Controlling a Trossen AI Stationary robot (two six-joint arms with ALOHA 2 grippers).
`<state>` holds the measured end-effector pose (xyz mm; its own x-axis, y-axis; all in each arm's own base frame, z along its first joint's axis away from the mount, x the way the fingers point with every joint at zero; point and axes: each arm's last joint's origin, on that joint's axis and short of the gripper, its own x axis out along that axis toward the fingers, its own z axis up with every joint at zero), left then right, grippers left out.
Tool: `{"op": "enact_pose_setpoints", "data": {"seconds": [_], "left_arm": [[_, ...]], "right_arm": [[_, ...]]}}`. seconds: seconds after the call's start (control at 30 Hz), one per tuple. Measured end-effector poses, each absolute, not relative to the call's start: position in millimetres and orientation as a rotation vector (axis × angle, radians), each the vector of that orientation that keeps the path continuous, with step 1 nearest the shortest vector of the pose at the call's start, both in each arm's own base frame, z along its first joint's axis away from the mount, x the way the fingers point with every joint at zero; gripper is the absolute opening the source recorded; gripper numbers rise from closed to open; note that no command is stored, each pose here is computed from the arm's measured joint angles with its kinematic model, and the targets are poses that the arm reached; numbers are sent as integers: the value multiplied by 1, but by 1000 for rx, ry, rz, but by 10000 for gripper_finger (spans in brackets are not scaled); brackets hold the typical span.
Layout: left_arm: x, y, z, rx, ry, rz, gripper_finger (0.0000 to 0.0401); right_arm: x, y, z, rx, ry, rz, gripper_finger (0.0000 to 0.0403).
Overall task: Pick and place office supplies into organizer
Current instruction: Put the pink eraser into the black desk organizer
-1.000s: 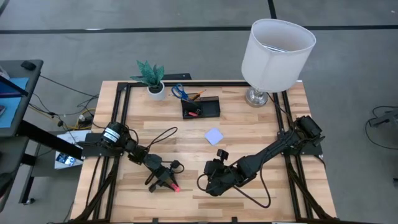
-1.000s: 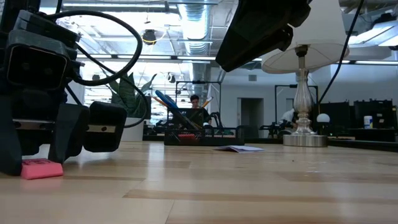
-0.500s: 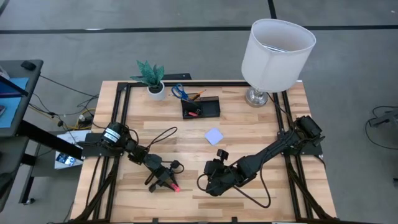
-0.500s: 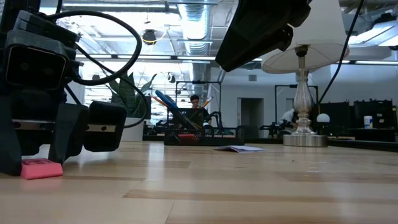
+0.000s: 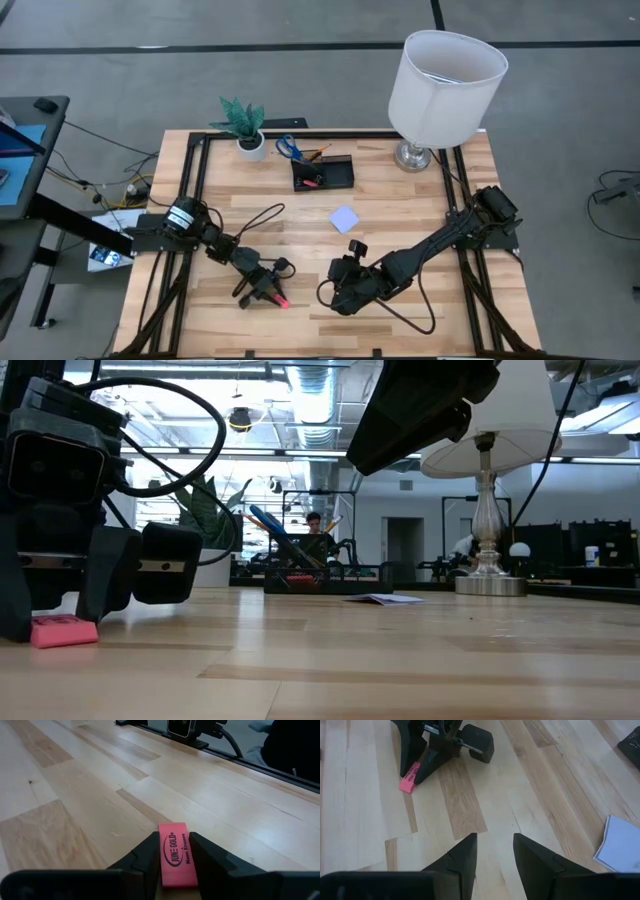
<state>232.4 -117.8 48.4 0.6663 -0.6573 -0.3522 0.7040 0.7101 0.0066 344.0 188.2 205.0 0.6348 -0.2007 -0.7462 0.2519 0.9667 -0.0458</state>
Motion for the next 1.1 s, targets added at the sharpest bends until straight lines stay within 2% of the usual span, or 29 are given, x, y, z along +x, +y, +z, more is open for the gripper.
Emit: {"op": "enact_pose_setpoints", "data": {"seconds": [0.67,1.1], "left_arm": [[242,-103,60,144,249,-690,95],[247,-49,96,227,247,-349,96]], "right_arm": [[344,188,205,64,845,-259,123],[344,188,205,53,849,-256,123]]}}
